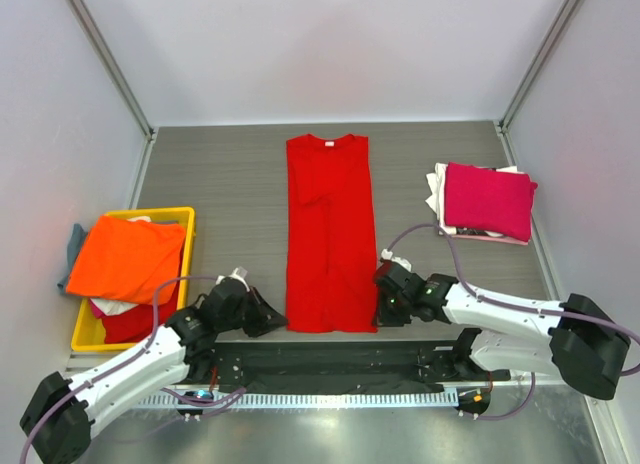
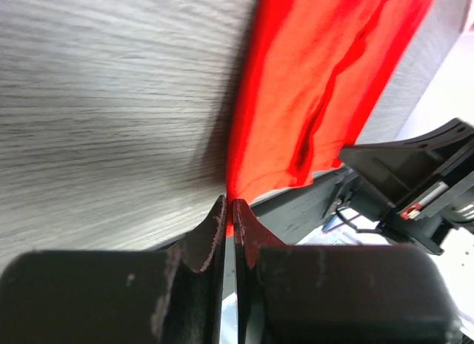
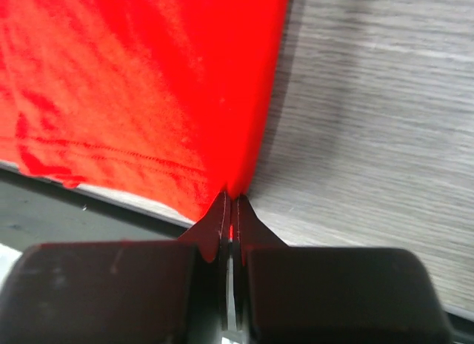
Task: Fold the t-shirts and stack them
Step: Fold the tshirt
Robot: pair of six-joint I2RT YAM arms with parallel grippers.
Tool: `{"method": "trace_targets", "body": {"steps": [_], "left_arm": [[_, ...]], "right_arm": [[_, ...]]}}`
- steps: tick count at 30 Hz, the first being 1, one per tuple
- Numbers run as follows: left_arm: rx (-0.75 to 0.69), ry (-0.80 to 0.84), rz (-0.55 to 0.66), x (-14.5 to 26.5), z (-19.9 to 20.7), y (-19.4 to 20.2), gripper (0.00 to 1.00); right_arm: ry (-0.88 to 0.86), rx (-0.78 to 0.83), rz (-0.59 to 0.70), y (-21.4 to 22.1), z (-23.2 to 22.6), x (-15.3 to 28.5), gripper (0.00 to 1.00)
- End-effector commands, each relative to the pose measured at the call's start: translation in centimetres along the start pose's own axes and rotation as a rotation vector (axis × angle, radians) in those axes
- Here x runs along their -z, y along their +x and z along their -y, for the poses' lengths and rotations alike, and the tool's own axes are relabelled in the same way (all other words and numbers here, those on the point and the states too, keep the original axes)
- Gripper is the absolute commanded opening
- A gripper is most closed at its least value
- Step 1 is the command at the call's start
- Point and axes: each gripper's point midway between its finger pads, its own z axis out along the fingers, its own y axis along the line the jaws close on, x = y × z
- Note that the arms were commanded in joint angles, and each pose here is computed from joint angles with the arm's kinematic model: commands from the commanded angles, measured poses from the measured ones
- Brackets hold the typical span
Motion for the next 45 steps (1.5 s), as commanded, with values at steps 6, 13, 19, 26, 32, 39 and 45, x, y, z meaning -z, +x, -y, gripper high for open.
{"method": "trace_targets", "body": {"steps": [6, 13, 19, 26, 32, 39, 45], "left_arm": [[0.020, 0.191, 0.169, 2.8, 7.5, -3.4, 0.08], [0.008, 0.187, 0.303, 2.9, 11.0, -7.3, 0.12], [0.041, 0.196, 0.267, 1.1, 12.8, -10.1, 0.10], [-0.072, 0.021, 0.039, 0.0, 8.6, -5.5, 0.34], [-0.024, 0.000, -0.013, 0.9, 5.1, -1.5, 0.44], [-0.031, -0.093, -0.047, 0.6, 1.7, 0.4, 0.44], [-0.059, -0.161, -0.045, -0.8, 0.8, 0.4, 0.43]], "right_arm": [[-0.087, -0.022, 0.100, -4.1, -2.2, 3.4, 0.01], [-0.080, -0.012, 0.168, -9.8, -2.7, 5.0, 0.01], [-0.079, -0.027, 0.147, -13.4, -2.7, 4.7, 0.01], [-0.101, -0.028, 0.094, -11.3, -2.3, 4.2, 0.01], [-0.116, -0.065, 0.076, -9.0, -1.2, 3.9, 0.01], [-0.123, -0.086, 0.051, -7.4, -0.4, 3.4, 0.01], [-0.134, -0.097, 0.040, -6.5, -0.1, 3.2, 0.01]]}}
